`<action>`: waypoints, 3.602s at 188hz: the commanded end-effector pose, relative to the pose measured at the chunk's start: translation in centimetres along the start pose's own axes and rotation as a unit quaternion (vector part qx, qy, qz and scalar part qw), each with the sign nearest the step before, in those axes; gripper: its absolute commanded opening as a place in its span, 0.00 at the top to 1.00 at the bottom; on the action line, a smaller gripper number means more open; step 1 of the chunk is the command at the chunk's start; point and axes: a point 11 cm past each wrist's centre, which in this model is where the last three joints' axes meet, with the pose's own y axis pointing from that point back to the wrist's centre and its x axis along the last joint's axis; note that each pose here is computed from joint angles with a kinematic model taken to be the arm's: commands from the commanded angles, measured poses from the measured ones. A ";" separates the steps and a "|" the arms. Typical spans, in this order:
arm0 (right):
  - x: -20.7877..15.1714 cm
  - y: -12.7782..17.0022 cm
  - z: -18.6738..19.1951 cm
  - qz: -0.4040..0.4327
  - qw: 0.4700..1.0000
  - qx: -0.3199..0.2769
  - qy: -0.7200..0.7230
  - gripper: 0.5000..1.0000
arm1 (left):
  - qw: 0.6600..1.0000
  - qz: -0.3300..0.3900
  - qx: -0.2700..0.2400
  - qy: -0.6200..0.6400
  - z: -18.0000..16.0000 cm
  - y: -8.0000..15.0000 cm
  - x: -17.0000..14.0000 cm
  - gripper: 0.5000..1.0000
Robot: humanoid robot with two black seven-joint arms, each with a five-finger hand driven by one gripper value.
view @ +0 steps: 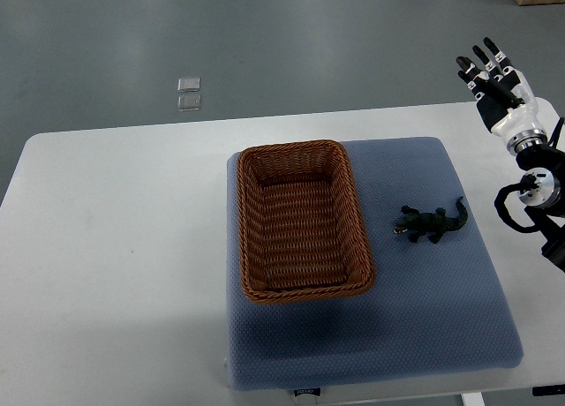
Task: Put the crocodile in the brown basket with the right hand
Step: 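Swing the right hand down over the brown toy crocodile, then close the right hand's fingers around the crocodile's body, then lift the crocodile with the right hand and carry it over the basket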
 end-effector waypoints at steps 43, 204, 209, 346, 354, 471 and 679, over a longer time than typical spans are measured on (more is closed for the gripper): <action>0.0 0.4 -5.1 -0.138 0.941 -0.038 0.306 0.15 | 1.000 0.000 0.000 0.000 0.0 0.0 0.0 0.00; -6.4 7.7 0.0 -0.492 0.532 -0.189 0.663 0.15 | 1.000 0.000 -0.001 0.000 0.1 0.0 0.0 0.00; -6.2 7.9 0.3 -0.492 0.531 -0.192 0.663 0.15 | 1.000 0.000 -0.001 0.000 0.1 0.0 0.0 0.00; -3.0 9.5 3.3 -0.450 0.535 -0.172 0.694 0.21 | 1.000 0.000 -0.001 0.000 0.1 0.0 0.0 0.00; -3.1 9.5 3.4 -0.451 0.535 -0.171 0.694 0.23 | 1.000 0.000 -0.001 0.000 0.1 0.0 0.0 0.00; -2.5 10.2 4.8 -0.453 0.508 -0.179 0.711 0.59 | 1.000 0.000 -0.002 0.000 0.2 0.0 0.0 0.00; -6.8 3.9 -4.6 -0.395 0.502 -0.086 0.765 0.92 | 1.000 0.000 -0.002 0.000 0.2 0.0 0.0 0.00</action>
